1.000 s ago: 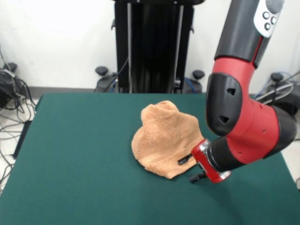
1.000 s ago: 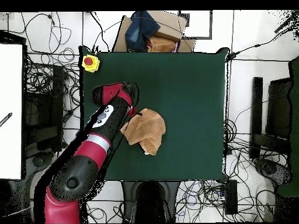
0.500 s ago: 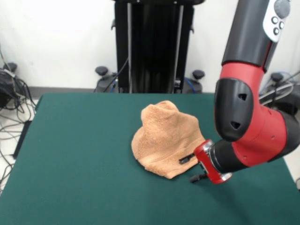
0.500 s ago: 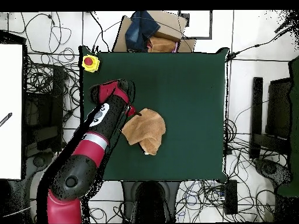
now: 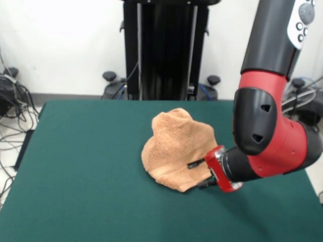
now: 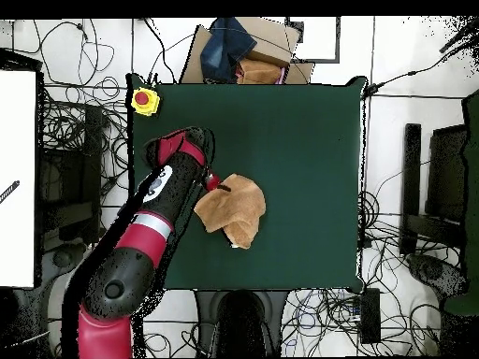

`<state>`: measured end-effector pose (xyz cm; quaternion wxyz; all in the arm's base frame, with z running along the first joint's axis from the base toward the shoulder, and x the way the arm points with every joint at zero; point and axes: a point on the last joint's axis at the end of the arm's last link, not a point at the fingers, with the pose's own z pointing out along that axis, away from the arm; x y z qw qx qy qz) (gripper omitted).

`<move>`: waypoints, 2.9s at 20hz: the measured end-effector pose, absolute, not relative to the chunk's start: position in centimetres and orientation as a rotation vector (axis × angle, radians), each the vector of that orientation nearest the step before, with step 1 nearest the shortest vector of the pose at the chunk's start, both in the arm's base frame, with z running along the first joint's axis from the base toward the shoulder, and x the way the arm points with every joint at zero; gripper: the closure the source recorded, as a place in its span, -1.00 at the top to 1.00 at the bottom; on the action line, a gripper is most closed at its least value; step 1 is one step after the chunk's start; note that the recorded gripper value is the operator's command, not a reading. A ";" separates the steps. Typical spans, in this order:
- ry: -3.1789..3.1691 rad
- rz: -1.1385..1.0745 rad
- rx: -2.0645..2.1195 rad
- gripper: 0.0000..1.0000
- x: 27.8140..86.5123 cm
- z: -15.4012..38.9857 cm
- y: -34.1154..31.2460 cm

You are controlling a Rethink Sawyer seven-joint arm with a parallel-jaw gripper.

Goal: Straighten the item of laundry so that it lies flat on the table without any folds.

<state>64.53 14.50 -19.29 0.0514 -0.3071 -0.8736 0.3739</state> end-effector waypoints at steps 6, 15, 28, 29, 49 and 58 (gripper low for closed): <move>-2.625 1.234 -0.885 1.00 63.6 -18.9 12.8; -2.610 1.269 -0.878 1.00 63.4 -18.6 11.4; -2.644 1.251 -0.879 1.00 63.4 -19.6 11.2; -2.659 1.241 -0.883 1.00 63.4 -19.8 11.3; -2.688 1.198 -1.049 1.00 64.0 -19.8 10.7; -2.658 1.192 -1.059 1.00 64.4 -19.8 10.3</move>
